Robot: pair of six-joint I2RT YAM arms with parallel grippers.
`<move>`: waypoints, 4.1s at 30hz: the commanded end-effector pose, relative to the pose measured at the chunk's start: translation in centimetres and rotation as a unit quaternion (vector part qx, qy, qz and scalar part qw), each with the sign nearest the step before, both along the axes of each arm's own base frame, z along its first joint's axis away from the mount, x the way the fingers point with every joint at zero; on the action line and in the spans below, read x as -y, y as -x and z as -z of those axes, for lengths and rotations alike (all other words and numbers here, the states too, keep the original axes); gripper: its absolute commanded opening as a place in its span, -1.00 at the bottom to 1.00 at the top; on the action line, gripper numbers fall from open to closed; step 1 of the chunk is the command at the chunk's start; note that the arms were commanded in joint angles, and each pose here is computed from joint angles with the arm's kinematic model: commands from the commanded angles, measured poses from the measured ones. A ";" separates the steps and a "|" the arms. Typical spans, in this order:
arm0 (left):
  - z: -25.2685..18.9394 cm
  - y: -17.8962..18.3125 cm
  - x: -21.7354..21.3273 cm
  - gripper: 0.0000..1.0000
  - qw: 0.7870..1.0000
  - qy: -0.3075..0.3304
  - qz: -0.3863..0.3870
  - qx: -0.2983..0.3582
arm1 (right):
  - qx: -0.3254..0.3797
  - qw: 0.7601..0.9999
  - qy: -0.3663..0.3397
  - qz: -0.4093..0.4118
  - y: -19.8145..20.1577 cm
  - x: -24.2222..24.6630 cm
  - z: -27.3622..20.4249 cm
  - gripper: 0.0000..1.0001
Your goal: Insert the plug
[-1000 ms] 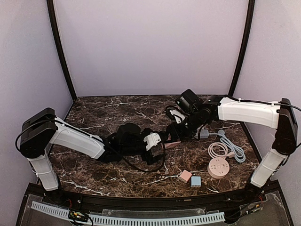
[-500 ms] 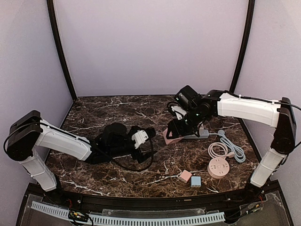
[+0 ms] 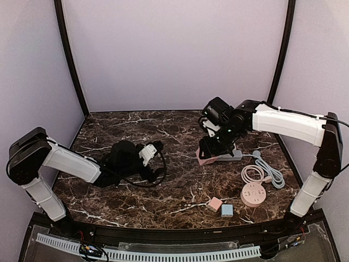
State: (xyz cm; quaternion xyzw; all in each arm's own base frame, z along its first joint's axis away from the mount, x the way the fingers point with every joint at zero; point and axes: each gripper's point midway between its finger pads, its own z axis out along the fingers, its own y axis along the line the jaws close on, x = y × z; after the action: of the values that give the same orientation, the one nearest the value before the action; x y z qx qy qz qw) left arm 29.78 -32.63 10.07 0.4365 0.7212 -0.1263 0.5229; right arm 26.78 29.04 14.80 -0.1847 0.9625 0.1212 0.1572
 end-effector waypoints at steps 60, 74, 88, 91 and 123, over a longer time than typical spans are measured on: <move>0.0 -1.7 -5.7 0.98 0.995 0.056 -0.079 -0.016 | -0.050 0.986 0.104 0.118 -8.8 4.3 3.3 -1.00; 0.1 -1.8 -5.8 0.97 0.995 0.054 -0.080 -0.016 | -0.080 0.978 0.122 0.146 -9.3 5.0 5.2 -1.00; 0.0 -1.8 -5.8 0.97 0.995 0.056 -0.079 -0.016 | -0.099 0.979 0.081 0.161 -9.9 4.4 5.0 -1.00; 0.1 -1.8 -5.8 0.97 0.995 0.056 -0.079 -0.017 | -0.106 0.979 0.074 0.159 -9.9 4.0 5.0 -1.00; 0.3 -1.9 -5.9 0.98 0.995 0.051 -0.082 -0.016 | -0.129 0.961 0.126 0.210 -9.0 6.0 7.4 -1.00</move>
State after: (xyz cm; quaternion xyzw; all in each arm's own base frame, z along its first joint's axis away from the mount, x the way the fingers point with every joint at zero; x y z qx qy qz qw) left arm 31.69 -27.19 9.25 0.3520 0.7587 -0.1263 0.5333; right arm 36.23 24.78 9.25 0.0017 0.9980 0.0345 0.0525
